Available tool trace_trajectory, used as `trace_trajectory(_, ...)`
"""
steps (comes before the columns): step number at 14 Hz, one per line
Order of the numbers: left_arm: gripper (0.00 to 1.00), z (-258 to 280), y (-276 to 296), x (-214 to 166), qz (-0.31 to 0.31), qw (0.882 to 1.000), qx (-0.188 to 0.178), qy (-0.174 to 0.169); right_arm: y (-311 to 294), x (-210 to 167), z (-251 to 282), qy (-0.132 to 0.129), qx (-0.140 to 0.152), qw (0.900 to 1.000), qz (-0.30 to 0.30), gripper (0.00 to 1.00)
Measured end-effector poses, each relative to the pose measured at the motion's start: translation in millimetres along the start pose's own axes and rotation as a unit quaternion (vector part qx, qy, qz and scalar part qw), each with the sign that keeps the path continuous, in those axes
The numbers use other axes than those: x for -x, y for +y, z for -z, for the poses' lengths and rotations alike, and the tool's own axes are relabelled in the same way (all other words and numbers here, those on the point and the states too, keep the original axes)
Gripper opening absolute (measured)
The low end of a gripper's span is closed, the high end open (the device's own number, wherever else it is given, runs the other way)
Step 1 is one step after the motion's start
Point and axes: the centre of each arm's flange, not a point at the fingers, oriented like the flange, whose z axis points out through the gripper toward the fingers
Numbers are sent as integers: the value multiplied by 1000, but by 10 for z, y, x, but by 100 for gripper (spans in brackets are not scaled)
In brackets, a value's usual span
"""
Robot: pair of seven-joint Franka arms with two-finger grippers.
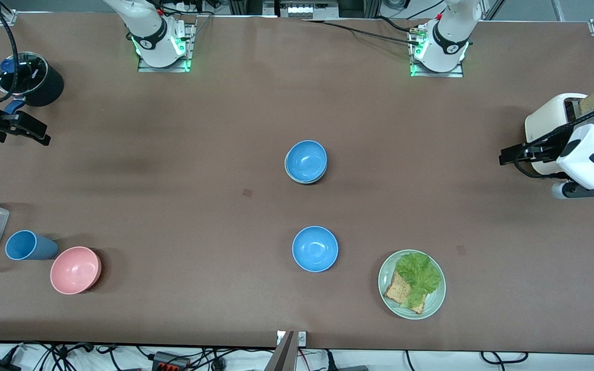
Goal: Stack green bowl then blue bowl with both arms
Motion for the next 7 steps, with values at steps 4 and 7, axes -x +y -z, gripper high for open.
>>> trace_trajectory(4,100,-32,150,55,-14,1000,-5,-15,0,3,-2,-1,0,1000,0,100)
trace_trajectory(7,100,-43,151,68,-14,1000,-7,-20,0,4,-3,-2,0,1000,1,100)
